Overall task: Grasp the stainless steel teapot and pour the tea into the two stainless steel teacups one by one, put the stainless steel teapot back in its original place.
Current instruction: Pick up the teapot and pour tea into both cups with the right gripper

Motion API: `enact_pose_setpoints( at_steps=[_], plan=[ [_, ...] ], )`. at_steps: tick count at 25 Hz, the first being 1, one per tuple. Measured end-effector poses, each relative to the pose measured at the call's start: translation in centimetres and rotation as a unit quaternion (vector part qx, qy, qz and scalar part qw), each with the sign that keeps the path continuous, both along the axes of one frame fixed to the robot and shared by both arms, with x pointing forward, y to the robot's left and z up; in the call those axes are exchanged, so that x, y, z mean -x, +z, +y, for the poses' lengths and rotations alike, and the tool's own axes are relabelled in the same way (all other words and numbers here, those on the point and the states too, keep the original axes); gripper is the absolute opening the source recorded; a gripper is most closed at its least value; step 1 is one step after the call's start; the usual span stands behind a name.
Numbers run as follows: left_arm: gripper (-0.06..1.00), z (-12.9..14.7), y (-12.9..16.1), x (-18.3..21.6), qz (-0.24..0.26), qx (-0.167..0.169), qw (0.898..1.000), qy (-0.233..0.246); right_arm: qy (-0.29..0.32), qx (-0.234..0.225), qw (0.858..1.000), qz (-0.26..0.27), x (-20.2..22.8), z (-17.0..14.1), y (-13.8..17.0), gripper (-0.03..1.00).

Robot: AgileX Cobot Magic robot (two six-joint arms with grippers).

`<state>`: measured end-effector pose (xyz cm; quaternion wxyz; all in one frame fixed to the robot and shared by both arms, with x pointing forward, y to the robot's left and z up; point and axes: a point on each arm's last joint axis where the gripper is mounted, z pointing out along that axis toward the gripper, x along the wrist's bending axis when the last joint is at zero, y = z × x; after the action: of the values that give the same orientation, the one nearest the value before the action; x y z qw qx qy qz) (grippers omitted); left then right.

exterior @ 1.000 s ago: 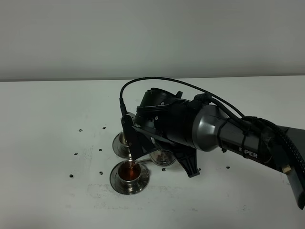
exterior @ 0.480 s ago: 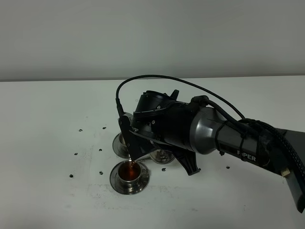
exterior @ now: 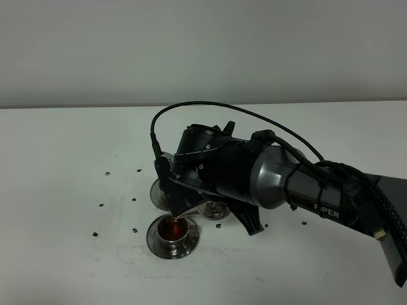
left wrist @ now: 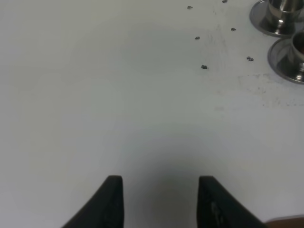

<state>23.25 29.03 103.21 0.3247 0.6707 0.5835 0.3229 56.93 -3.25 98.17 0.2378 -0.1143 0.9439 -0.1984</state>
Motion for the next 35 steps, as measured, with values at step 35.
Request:
enact_pose_setpoints(
  at_steps=[35],
  plan=[
    [0.38,0.21,-0.02,0.00,0.001,-0.011,1.000,0.007,0.019,0.029,0.999,-0.017,0.19,0.27,0.30,0.19]
  ],
)
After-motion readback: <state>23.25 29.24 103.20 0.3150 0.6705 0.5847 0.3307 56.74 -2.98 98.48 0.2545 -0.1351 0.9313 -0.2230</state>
